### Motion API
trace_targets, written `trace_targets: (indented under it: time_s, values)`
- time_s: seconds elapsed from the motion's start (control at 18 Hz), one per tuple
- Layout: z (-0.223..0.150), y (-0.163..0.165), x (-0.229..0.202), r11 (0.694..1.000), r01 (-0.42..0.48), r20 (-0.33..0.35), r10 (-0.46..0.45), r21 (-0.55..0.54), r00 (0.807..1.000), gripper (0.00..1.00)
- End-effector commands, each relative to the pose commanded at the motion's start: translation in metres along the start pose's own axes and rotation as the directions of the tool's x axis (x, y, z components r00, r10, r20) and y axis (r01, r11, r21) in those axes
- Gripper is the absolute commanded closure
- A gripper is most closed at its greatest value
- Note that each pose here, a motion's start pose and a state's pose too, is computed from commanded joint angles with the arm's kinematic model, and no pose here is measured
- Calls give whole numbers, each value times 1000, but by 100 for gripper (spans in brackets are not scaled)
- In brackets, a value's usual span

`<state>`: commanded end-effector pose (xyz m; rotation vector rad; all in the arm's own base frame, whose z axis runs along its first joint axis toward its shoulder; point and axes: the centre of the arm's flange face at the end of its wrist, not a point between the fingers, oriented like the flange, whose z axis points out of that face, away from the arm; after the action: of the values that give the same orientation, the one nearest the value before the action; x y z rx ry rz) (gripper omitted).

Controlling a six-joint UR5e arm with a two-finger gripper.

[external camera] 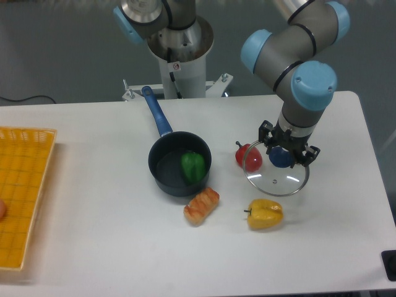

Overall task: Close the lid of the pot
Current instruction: 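Lift the held glass lid and carry it toward the dark saucepan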

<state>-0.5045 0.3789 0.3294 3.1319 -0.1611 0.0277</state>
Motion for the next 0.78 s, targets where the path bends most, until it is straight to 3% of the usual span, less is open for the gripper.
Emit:
trace_targets:
  time_s: [0.5,0.78]
  values:
    - [2,-2,2,1000,-2,-4,2,-6,1000,61]
    - [1,-18,13,1000,15,0,-15,-12,1000,61]
